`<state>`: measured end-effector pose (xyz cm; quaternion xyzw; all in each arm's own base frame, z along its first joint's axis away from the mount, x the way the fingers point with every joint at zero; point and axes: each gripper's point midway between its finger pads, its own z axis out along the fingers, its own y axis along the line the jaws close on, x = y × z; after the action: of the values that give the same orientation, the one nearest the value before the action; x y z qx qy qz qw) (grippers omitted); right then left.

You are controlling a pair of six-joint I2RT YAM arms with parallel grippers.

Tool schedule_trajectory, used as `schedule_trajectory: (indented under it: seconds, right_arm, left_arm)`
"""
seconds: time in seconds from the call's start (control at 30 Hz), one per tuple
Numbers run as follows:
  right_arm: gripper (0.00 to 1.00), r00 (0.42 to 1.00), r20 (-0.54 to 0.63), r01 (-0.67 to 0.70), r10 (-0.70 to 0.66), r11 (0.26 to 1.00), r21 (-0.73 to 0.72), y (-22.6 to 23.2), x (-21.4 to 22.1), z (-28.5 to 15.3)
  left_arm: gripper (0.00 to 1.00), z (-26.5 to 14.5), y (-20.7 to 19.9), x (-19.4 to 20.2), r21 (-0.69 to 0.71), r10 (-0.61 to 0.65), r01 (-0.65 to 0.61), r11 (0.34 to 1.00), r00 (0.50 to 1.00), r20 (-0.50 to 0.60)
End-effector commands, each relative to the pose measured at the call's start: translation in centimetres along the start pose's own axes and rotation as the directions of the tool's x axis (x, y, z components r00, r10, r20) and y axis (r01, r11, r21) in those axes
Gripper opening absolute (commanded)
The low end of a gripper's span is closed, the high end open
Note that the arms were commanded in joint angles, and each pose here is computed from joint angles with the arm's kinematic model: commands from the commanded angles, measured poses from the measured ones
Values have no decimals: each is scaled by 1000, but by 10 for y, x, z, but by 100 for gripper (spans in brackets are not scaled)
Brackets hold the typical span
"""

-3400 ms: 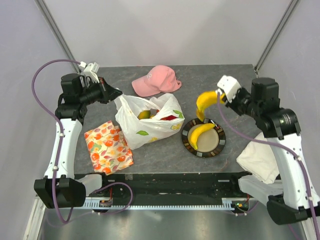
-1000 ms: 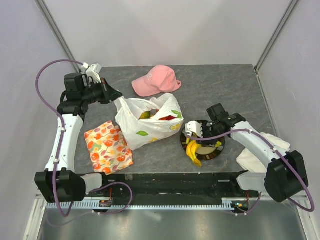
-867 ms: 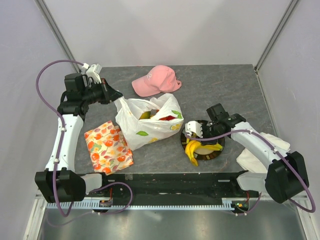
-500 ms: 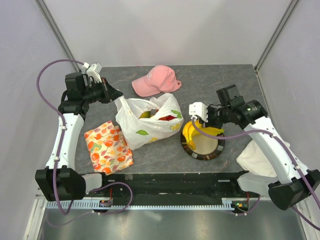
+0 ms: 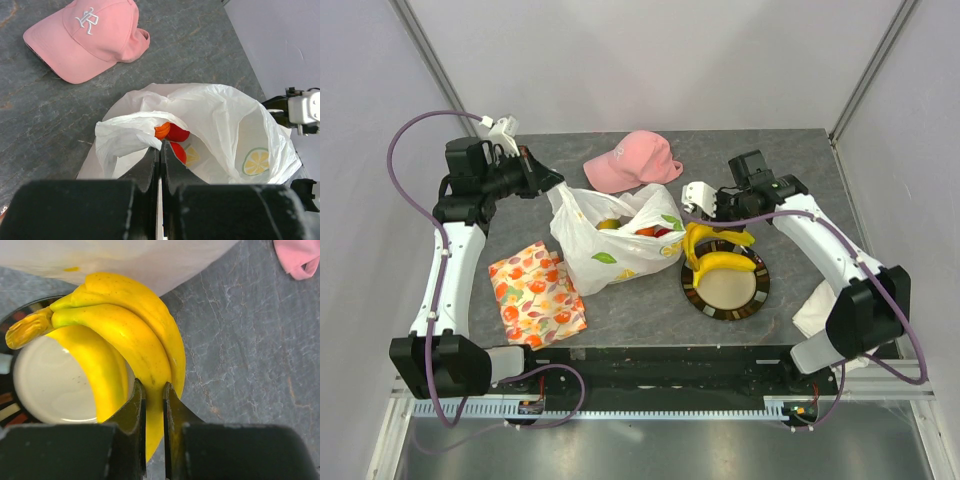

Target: Take the fake fruits out of the plastic bag

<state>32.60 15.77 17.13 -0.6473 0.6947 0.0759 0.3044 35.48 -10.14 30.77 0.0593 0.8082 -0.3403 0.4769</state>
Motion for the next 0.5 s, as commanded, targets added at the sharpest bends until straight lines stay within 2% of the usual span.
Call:
schedule_trajectory:
  seconds: [0.0,0.23,0.47]
  right_arm:
    - [2,998,45,33,-38,994,109,-42,-10,0]
    - [3,996,11,90,-91,995,43,-28,11,20]
    - [4,999,-1,40,-40,999,-34,-4,25,32]
  left_arm:
    - [2,-8,-8,-15,-11,30,-30,999,998,56]
    - [2,-9,-4,-8,-20,22,-21,1000,999,48]
    - [2,-9,-1,-9,-30,23,-21,999,998,50]
